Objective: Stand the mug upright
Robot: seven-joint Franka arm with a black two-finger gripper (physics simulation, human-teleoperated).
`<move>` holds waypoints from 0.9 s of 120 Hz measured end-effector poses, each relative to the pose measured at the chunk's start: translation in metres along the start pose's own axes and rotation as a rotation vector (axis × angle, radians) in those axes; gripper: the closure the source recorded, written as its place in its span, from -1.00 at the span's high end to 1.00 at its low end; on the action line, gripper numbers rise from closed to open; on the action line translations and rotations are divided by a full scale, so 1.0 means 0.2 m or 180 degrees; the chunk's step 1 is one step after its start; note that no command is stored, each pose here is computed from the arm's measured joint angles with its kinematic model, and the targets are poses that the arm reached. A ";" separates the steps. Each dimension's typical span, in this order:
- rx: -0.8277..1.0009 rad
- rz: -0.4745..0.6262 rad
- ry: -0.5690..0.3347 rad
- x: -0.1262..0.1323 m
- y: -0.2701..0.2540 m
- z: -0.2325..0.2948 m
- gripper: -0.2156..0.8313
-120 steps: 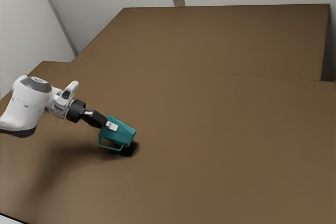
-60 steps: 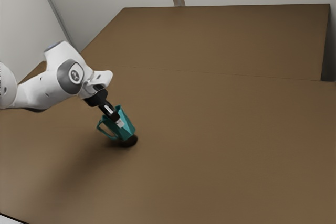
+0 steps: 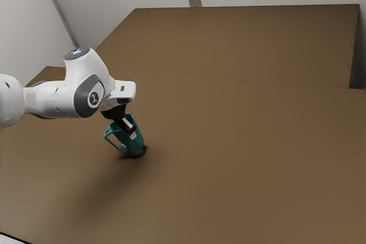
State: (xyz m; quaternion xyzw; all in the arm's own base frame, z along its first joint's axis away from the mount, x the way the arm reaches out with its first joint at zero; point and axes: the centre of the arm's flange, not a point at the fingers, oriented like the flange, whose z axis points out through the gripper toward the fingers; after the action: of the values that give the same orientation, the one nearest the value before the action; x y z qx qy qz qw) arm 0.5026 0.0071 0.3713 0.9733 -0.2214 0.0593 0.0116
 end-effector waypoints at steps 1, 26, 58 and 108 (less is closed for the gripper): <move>0.0002 -0.0010 0.0000 0.00 0.00 0.00 -0.91; 0.0037 -0.0237 -0.0022 -0.02 0.03 0.03 -0.91; 0.0040 -0.0497 -0.0051 -0.04 0.04 0.06 -0.91; -0.0010 -0.0658 -0.0108 -0.02 0.09 0.10 -0.91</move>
State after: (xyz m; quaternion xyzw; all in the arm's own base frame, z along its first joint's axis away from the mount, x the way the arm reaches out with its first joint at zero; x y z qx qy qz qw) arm 0.4931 -0.0089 0.3509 0.9918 -0.1200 0.0410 0.0155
